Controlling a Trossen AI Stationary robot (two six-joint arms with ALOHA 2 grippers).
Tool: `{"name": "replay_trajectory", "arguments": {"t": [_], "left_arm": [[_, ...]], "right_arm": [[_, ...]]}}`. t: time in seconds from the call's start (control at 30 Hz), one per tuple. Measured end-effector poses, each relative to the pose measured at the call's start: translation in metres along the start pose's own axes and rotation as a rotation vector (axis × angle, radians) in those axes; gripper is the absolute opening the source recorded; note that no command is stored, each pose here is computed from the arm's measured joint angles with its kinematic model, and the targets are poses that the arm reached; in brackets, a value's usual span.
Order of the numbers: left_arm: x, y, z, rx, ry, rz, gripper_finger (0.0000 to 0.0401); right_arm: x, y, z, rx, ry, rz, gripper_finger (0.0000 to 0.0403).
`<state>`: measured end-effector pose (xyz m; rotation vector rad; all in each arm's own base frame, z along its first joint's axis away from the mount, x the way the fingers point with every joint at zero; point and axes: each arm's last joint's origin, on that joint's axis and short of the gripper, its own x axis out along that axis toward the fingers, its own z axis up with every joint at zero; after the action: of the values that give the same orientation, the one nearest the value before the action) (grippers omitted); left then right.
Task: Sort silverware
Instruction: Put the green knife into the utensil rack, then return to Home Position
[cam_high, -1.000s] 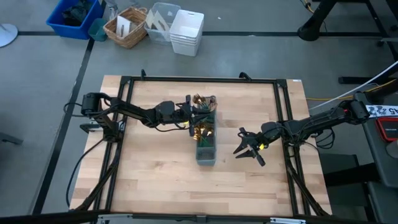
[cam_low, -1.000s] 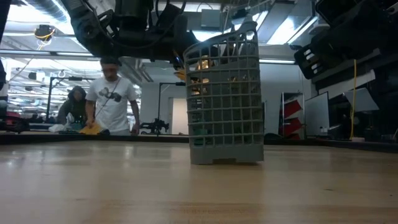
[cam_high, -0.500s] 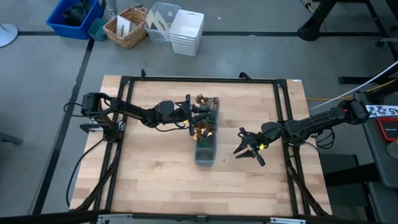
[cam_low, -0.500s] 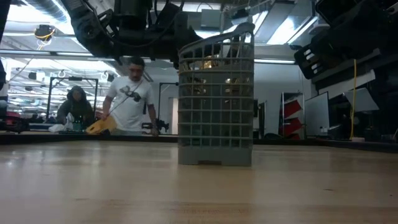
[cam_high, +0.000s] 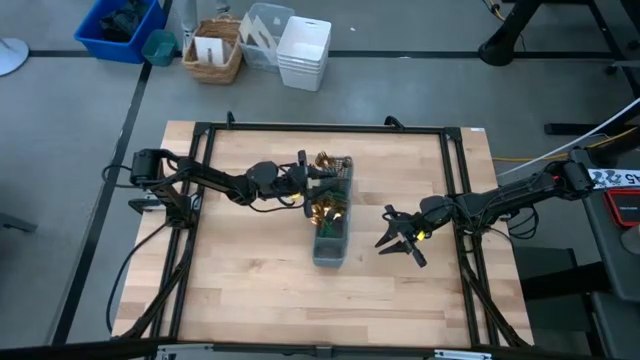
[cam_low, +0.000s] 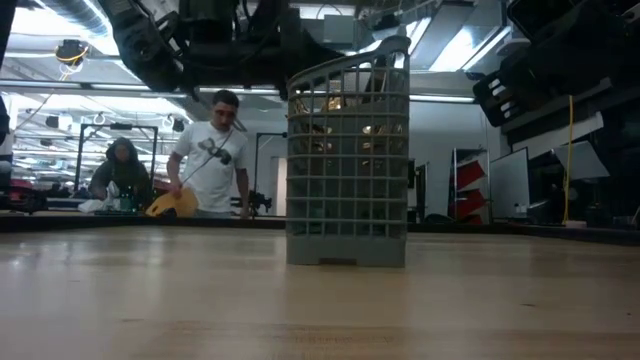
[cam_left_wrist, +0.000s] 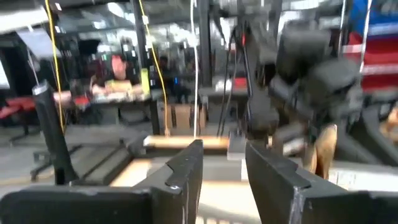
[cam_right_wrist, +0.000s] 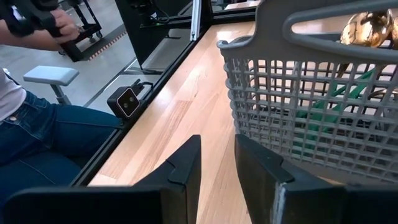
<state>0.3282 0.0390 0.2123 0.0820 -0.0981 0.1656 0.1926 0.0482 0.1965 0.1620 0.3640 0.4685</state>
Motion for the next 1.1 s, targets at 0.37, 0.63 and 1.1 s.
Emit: {"name": "replay_trajectory", "arguments": {"t": [0.37,0.63,1.1], "left_arm": [[-0.022,-0.002,0.062,-0.016,-0.177,-0.011,0.0115],[-0.076,-0.015,0.109,0.049,-0.026,-0.091,0.0115],[-0.182,-0.021,0.086,-0.012,0.021,-0.189,0.0115]], "right_arm": [[-0.011,0.006,0.012,0.004,-0.093,0.027,0.0099],[-0.054,0.022,0.033,-0.072,-0.293,0.058,0.0099],[-0.095,0.025,0.025,-0.108,-0.373,-0.212,0.0099]]}}
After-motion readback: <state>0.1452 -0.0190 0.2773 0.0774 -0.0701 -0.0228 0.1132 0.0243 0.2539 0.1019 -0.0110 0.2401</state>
